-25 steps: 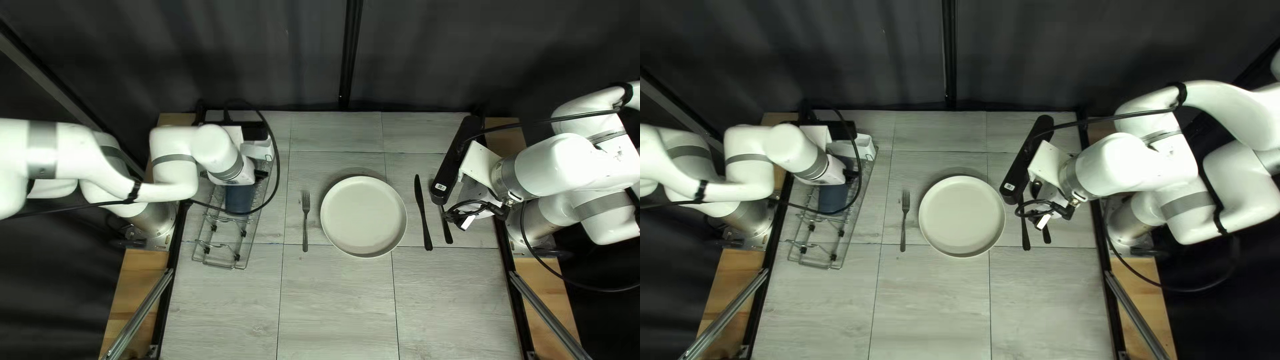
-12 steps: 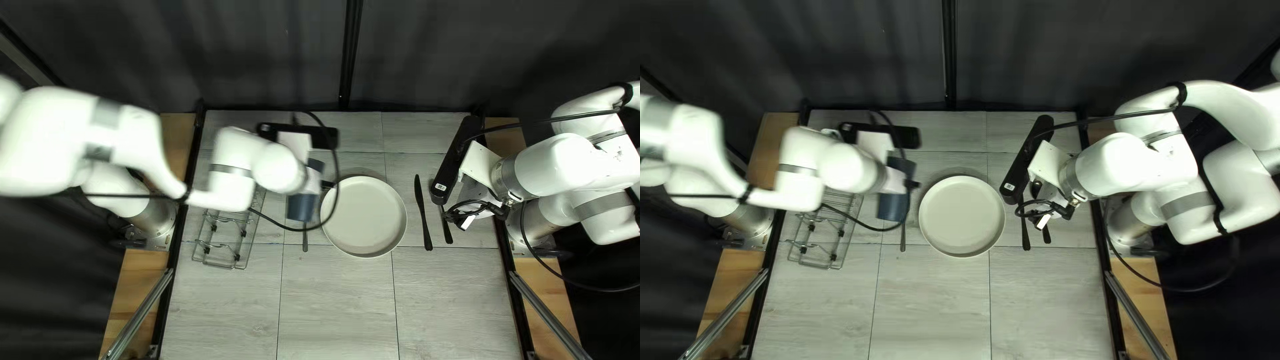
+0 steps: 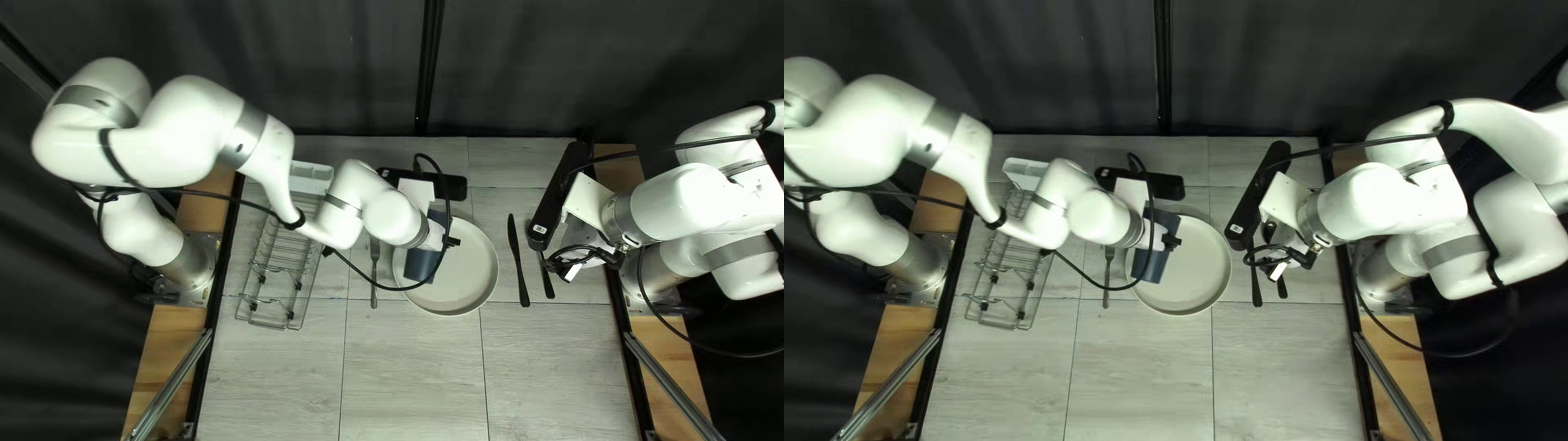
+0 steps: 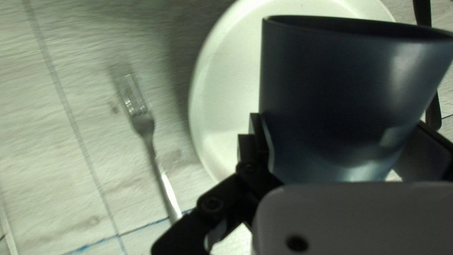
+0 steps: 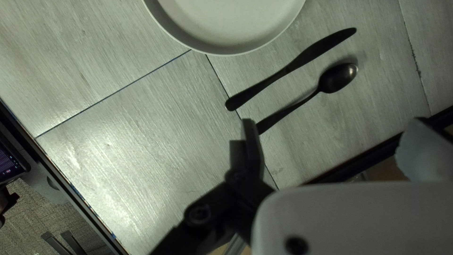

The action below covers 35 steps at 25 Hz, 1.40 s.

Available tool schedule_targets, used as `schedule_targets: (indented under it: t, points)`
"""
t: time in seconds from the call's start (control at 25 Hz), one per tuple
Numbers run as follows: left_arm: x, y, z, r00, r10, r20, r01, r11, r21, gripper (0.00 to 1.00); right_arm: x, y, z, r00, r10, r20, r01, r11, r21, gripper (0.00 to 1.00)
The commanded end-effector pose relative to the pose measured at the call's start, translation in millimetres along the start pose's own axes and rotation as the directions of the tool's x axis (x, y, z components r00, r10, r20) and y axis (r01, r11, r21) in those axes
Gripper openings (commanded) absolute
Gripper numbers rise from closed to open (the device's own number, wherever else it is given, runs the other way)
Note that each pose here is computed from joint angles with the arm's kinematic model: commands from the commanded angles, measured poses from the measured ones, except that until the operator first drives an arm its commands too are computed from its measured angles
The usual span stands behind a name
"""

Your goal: Pick up and place plate onto table. Place down one fork to the left of the plate. Place spoon and knife to the right of the plate. Place cup above the knife and spoon

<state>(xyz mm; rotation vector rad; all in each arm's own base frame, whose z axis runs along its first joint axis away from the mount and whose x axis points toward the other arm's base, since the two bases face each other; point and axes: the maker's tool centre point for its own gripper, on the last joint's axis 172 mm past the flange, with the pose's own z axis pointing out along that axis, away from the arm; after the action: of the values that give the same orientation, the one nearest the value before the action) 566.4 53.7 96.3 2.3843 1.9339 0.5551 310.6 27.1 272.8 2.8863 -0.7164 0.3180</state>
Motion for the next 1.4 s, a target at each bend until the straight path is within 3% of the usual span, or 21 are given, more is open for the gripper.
schedule_targets:
  t: [0.04,0.08,0.16,0.2,0.4,0.48,0.72,1.0,1.08,1.24,1.4]
  points:
    - [-8,5,17,1.000,0.014,0.027,-0.014,1.000,-0.008,0.00,0,0,0,1.000,0.000,0.000,0.000,1.000,0.000,1.00]
    - [-9,5,18,0.999,0.016,0.031,-0.015,1.000,-0.009,0.00,0,0,0,1.000,0.000,0.000,0.000,1.000,0.000,1.00]
    - [-13,7,24,0.999,0.024,0.048,-0.023,1.000,-0.013,0.13,0,0,0,1.000,0.000,0.000,0.000,1.000,0.000,1.00]
    - [-15,7,27,0.998,0.030,0.057,-0.030,0.999,-0.016,1.00,0,0,0,1.000,0.000,0.000,0.000,1.000,0.000,1.00]
    - [-10,4,26,0.996,0.047,0.079,-0.046,0.999,-0.021,1.00,0,0,0,1.000,0.000,0.000,0.000,1.000,0.000,1.00]
    - [-2,-2,9,0.995,0.066,0.076,-0.065,0.998,-0.016,1.00,0,0,0,1.000,0.000,0.000,0.000,1.000,0.000,1.00]
    - [27,-49,-71,0.989,0.133,0.065,-0.134,0.991,0.009,1.00,0,0,0,1.000,0.000,0.000,0.000,1.000,0.000,1.00]
    - [28,-120,-166,0.968,0.235,0.089,-0.240,0.970,0.045,1.00,0,0,0,1.000,0.000,0.000,0.000,1.000,0.000,1.00]
    - [22,-145,-194,0.955,0.285,0.079,-0.289,0.957,0.036,1.00,0,0,0,1.000,0.000,0.000,0.000,1.000,0.000,1.00]
    - [4,-177,-255,0.875,0.484,0.027,-0.484,0.875,-0.015,1.00,0,0,0,1.000,0.000,0.000,0.000,1.000,0.000,1.00]
    - [4,-177,-255,0.875,0.484,0.027,-0.484,0.875,-0.015,1.00,0,0,0,1.000,0.000,0.000,0.000,1.000,0.000,1.00]
